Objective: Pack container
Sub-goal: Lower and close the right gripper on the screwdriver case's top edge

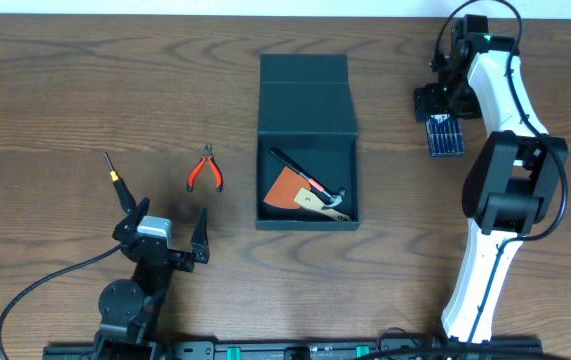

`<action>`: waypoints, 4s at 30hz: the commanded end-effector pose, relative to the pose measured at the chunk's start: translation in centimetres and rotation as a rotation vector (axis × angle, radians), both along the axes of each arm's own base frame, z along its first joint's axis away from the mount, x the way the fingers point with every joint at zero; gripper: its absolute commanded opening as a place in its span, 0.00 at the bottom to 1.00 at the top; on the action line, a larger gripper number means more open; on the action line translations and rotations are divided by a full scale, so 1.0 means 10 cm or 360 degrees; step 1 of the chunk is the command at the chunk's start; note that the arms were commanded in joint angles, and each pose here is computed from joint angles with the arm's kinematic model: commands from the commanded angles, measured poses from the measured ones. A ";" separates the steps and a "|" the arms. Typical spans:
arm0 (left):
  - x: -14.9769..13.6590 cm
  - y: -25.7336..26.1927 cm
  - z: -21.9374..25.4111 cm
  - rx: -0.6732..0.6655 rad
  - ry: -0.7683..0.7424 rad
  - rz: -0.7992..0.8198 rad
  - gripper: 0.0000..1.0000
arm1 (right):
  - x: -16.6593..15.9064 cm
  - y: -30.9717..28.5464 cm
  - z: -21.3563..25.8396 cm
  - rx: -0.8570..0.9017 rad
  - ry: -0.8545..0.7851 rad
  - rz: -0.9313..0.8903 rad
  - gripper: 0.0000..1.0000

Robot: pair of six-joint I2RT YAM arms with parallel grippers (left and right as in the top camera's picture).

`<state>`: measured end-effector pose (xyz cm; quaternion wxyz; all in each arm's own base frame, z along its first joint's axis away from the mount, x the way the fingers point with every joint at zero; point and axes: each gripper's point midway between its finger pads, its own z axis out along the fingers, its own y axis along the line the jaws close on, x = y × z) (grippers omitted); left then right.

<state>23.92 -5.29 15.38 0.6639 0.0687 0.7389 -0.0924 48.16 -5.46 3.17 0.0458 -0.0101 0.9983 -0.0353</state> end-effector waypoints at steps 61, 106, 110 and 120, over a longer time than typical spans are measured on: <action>-0.02 -0.05 -0.15 0.0002 0.0074 -0.0042 0.99 | -0.17 0.02 -0.43 0.0074 0.0208 0.0042 0.77; -0.02 -0.05 -0.15 0.0002 0.0074 -0.0042 0.99 | -0.20 0.02 -0.43 0.0078 0.0224 0.0040 0.61; -0.02 -0.05 -0.15 0.0003 0.0074 -0.0043 0.99 | -0.20 0.02 -0.43 0.0078 0.0224 0.0040 0.58; -0.02 -0.05 -0.15 0.0003 0.0074 -0.0043 0.99 | -0.20 0.02 -0.43 0.0078 0.0224 0.0040 0.49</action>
